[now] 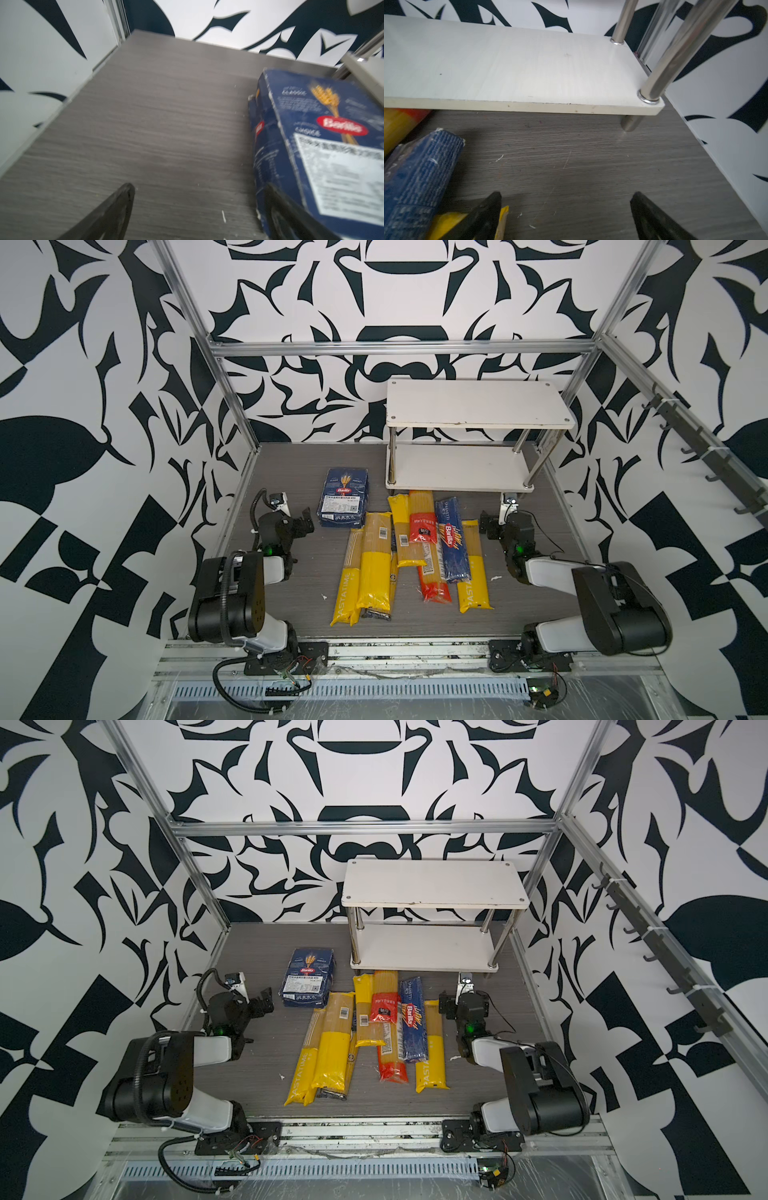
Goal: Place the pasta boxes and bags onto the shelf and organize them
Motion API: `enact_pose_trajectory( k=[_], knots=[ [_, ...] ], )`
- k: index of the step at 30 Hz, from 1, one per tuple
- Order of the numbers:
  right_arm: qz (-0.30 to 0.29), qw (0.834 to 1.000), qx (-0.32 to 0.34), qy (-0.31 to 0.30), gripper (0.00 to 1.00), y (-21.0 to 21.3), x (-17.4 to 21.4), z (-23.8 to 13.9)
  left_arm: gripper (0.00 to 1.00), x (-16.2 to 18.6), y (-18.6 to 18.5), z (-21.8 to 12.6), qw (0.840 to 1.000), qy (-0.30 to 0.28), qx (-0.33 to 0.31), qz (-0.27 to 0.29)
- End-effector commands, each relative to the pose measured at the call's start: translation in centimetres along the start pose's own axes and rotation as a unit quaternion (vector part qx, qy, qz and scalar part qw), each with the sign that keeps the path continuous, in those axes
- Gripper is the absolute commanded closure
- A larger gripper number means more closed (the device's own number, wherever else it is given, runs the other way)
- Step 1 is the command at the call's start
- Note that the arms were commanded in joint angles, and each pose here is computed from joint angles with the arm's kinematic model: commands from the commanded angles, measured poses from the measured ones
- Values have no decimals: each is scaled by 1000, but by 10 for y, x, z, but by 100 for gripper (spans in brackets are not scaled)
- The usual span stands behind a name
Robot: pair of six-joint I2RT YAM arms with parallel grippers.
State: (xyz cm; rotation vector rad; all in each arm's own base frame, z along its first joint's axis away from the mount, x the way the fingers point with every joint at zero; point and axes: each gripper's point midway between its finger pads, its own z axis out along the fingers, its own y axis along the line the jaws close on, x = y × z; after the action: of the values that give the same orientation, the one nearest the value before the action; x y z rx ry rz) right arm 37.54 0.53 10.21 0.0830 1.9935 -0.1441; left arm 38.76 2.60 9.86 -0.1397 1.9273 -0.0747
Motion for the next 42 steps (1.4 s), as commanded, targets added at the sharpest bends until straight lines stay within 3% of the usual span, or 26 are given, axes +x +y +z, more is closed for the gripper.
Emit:
enact_pose_trajectory(
  k=[1,5,11,23,28,33,42],
  knots=[
    [7,996,80,43,0,-17,-1,-8,1,-19,0,-6,1000,-17,-13,-2],
    [-42,990,128,37,0,-10,-17,-29,1,-33,-6,-19,999,-13,-37,2],
    [-1,986,143,90,0,-8,-41,-54,1,-72,-51,-45,1000,-30,0,7],
    [6,979,-28,203,1,93,-32,-87,0,-79,-122,-83,996,65,49,-22],
    [2,968,-95,232,6,143,-31,-94,1,-97,-138,-105,993,53,91,-52],
    [5,957,-138,256,6,182,-24,-94,1,-109,-155,-119,987,64,137,-60],
    [-1,950,-145,275,5,216,-12,-71,1,-93,-158,-115,983,100,135,-69]
  ],
)
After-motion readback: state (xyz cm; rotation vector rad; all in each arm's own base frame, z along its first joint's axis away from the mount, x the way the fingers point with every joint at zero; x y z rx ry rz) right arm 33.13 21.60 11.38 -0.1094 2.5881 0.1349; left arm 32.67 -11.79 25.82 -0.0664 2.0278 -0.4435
